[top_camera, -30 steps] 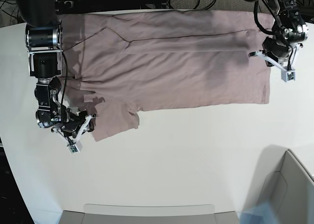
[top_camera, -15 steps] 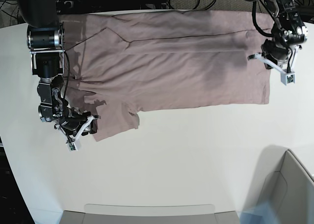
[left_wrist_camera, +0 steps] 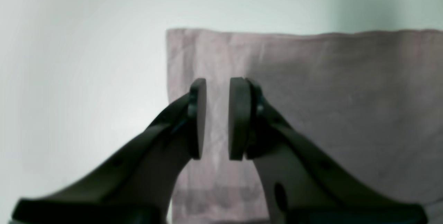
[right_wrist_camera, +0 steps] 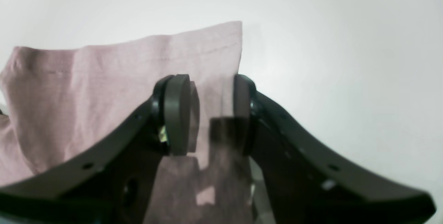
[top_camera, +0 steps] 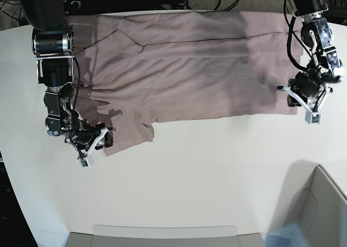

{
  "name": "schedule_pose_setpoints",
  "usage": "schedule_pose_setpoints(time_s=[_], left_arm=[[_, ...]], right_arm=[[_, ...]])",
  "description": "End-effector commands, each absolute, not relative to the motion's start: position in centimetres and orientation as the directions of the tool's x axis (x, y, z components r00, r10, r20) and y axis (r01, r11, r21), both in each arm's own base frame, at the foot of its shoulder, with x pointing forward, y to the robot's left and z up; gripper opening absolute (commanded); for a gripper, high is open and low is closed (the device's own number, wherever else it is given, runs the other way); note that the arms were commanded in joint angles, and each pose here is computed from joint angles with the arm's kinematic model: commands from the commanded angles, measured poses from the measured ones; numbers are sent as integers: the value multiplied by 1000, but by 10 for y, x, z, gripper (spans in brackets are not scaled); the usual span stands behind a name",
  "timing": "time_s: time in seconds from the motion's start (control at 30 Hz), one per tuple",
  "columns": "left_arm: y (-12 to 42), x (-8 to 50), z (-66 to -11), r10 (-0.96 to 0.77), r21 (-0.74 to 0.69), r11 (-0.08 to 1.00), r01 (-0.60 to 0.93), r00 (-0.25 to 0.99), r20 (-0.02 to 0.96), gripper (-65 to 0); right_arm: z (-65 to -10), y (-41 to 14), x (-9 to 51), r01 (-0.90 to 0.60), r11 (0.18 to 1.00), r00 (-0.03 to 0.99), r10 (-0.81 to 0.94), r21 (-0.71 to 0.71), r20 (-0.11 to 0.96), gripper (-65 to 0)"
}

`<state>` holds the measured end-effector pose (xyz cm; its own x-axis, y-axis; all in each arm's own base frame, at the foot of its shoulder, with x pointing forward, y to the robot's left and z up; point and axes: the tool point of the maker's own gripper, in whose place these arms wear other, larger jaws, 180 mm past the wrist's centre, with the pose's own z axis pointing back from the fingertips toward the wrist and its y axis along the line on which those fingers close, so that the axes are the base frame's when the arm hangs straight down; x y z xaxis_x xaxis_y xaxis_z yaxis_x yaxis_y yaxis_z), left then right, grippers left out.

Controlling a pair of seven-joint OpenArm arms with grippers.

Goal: Fold the T-shirt properly
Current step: 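Grasp the hem corners with the right and left grippers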

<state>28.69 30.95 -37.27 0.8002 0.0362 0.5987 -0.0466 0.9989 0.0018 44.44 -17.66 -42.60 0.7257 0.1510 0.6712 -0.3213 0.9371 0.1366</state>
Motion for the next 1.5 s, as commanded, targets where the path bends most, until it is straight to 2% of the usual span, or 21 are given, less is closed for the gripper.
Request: schedule_pose_setpoints(time_s=[0.0, 0.27, 0.5, 0.8, 1.03, 1.3, 1.37, 1.47], left_arm=[[320, 296, -366, 38, 13, 998, -60, 780, 624, -520], [355, 305, -382, 102, -3, 992, -130, 767, 634, -520], [361, 316, -385, 136, -27, 988, -154, 756, 640, -520], [361, 330, -384, 250, -159, 968, -193, 724, 643, -520], [337, 328, -404, 166, -134, 985, -107, 785, 596, -520], [333, 319, -420, 176, -143, 983, -114, 811, 558, -524], [334, 317, -423, 179, -143, 982, -120, 816, 549, -541], [337, 313, -430, 198, -150, 979, -139, 825, 529, -634]], right_arm=[[-439, -188, 431, -324, 941, 774, 202, 101, 600, -437], [-442, -188, 428, -326, 940, 780, 208, 99, 591, -437], [-444, -188, 426, -325, 940, 780, 206, 101, 591, -437], [-443, -187, 427, -325, 940, 780, 205, 102, 591, -437], [-444, -193, 425, -320, 943, 783, 206, 95, 587, -437], [-444, -193, 425, -321, 942, 785, 209, 94, 583, -440], [-443, -191, 426, -323, 942, 783, 209, 96, 586, -485], [-440, -189, 430, -325, 941, 775, 206, 96, 598, -626]])
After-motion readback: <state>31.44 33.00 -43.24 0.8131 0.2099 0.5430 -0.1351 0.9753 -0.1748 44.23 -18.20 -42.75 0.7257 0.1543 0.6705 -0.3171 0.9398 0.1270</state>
